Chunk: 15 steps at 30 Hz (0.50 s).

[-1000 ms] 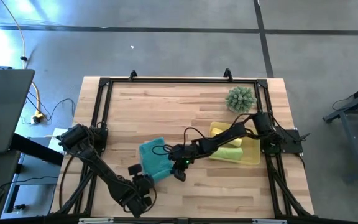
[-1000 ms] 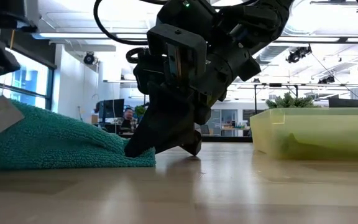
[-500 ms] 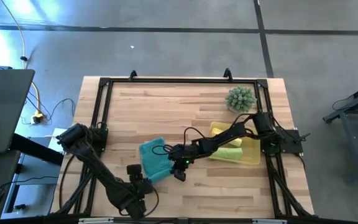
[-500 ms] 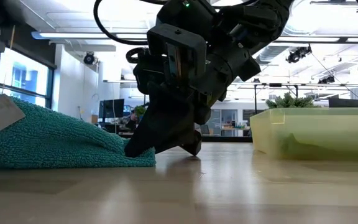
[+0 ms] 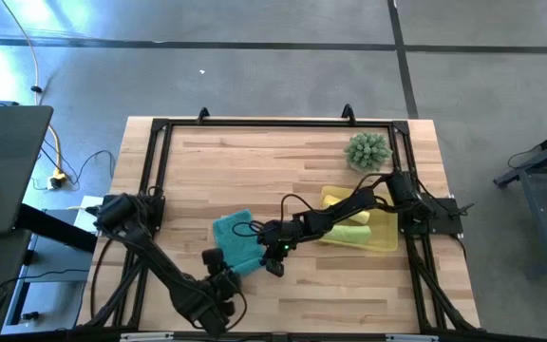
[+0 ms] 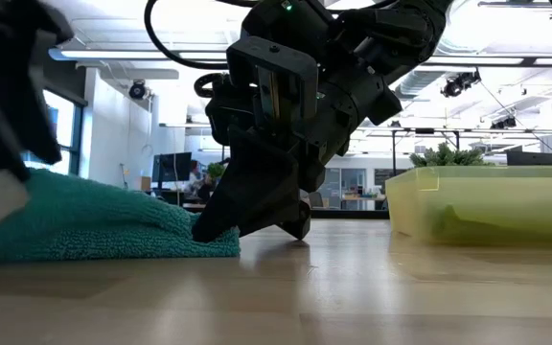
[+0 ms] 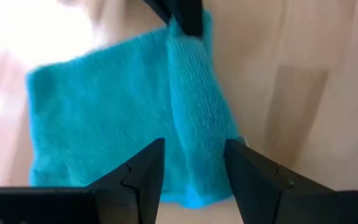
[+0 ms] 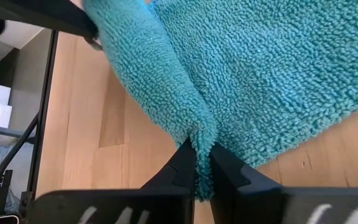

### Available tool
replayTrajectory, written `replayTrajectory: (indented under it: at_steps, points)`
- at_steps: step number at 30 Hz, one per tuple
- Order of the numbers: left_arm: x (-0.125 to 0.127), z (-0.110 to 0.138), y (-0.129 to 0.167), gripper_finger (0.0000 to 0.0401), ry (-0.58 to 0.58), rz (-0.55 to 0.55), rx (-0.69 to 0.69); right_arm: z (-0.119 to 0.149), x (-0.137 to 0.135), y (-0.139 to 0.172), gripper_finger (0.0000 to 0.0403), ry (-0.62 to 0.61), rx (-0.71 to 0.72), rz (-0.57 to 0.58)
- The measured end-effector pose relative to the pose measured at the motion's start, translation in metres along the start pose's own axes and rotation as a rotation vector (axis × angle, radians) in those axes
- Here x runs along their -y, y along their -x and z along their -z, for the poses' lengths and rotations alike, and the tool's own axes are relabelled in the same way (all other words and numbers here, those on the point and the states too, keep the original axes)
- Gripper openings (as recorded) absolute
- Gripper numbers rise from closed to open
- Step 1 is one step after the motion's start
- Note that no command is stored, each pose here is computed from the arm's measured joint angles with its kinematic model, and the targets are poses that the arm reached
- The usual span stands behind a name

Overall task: Roll microfiber towels into tight, uniform cylinder then place into a basket
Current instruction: Roll the blue microfiber towel

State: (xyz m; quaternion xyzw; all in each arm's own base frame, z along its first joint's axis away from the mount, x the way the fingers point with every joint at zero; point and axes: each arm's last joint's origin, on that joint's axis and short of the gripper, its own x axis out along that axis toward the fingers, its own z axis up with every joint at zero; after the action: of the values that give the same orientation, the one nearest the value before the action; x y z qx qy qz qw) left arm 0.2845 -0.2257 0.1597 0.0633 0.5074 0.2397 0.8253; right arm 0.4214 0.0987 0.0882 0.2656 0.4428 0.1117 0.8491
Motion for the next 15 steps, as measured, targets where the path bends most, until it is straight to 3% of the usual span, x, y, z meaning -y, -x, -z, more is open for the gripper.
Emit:
replayTrajectory:
  at_steps: [15]
  points:
    - [0.0058, 0.0030, -0.0002, 0.0159, 0.091, 0.045, -0.028, -0.0001, -0.0001, 0.0000, 0.0012, 0.000, 0.001, -0.001]
